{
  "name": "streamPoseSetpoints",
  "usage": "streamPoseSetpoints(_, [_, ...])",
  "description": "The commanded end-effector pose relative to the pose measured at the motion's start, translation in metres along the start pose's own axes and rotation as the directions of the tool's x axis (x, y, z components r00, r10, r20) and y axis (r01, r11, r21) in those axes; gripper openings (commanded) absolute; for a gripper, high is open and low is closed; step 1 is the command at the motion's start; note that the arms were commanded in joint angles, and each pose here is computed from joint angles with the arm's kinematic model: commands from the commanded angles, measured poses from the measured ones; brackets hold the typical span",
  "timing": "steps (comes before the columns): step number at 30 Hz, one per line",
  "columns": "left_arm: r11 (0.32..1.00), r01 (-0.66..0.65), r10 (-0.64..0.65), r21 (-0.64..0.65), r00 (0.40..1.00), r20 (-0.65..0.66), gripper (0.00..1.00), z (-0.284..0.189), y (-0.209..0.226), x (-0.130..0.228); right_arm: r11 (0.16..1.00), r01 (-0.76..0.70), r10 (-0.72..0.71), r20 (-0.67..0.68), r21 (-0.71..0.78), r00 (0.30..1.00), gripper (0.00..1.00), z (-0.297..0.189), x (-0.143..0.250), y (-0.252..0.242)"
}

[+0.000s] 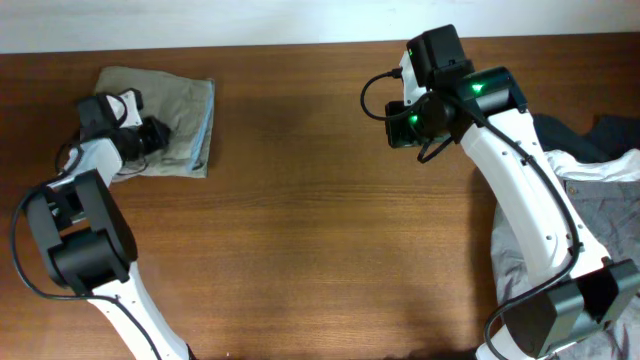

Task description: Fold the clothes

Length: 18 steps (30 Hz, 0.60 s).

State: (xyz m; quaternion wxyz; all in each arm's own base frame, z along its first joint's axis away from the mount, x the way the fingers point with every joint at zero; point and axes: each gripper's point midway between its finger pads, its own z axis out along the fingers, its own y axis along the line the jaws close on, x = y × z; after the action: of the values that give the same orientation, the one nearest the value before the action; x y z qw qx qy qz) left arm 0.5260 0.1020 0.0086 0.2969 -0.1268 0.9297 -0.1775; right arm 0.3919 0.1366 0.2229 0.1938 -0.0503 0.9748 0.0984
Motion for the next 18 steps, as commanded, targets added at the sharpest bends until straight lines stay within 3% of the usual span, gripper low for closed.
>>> streamPoseSetpoints(1, [0.988, -0.144, 0.143, -0.055, 0.989, -0.018, 0.30, -0.073, -0.037, -0.029, 1.000, -0.002, 0.002, 0.044, -0.017, 0.999, 0.13, -0.010, -0.009, 0.006])
streamPoseSetpoints(5, [0.948, -0.205, 0.244, -0.245, 0.960, 0.137, 0.36, -0.233, -0.085, -0.074, 0.997, 0.069, -0.063, 0.157, -0.029, 0.986, 0.14, -0.050, -0.027, 0.013])
streamPoseSetpoints(6, [0.941, -0.209, 0.260, -0.268, 0.950, 0.175, 0.43, -0.259, -0.093, -0.077, 0.996, 0.078, -0.070, 0.184, -0.033, 0.980, 0.16, -0.061, -0.030, 0.015])
streamPoseSetpoints(9, [0.913, -0.277, 0.375, -0.299, 0.859, 0.349, 0.52, -0.380, -0.151, -0.058, 0.994, 0.096, -0.075, 0.314, -0.050, 0.947, 0.20, -0.126, -0.029, 0.021])
streamPoseSetpoints(12, [0.851, -0.456, 0.524, -0.259, 0.766, 0.372, 0.60, -0.425, -0.192, -0.021, 0.993, 0.108, -0.076, 0.442, -0.048, 0.894, 0.25, -0.186, -0.016, 0.020])
streamPoseSetpoints(15, [0.853, -0.458, 0.521, -0.250, 0.774, 0.360, 0.65, -0.446, -0.200, 0.012, 0.993, 0.109, -0.072, 0.564, -0.033, 0.822, 0.35, -0.246, 0.009, 0.014])
streamPoseSetpoints(16, [0.853, -0.462, 0.521, -0.242, 0.777, 0.354, 0.69, -0.449, -0.203, 0.021, 0.993, 0.114, -0.070, 0.596, -0.038, 0.800, 0.46, -0.263, 0.018, 0.014])
streamPoseSetpoints(17, [0.856, -0.461, 0.517, -0.234, 0.776, 0.360, 0.99, -0.454, -0.207, 0.028, 0.992, 0.121, -0.066, 0.638, -0.043, 0.767, 0.99, -0.284, 0.031, 0.013])
streamPoseSetpoints(18, [0.857, -0.459, 0.515, -0.235, 0.775, 0.365, 0.99, -0.456, -0.208, 0.029, 0.991, 0.125, -0.064, 0.659, -0.046, 0.749, 0.99, -0.294, 0.037, 0.013])
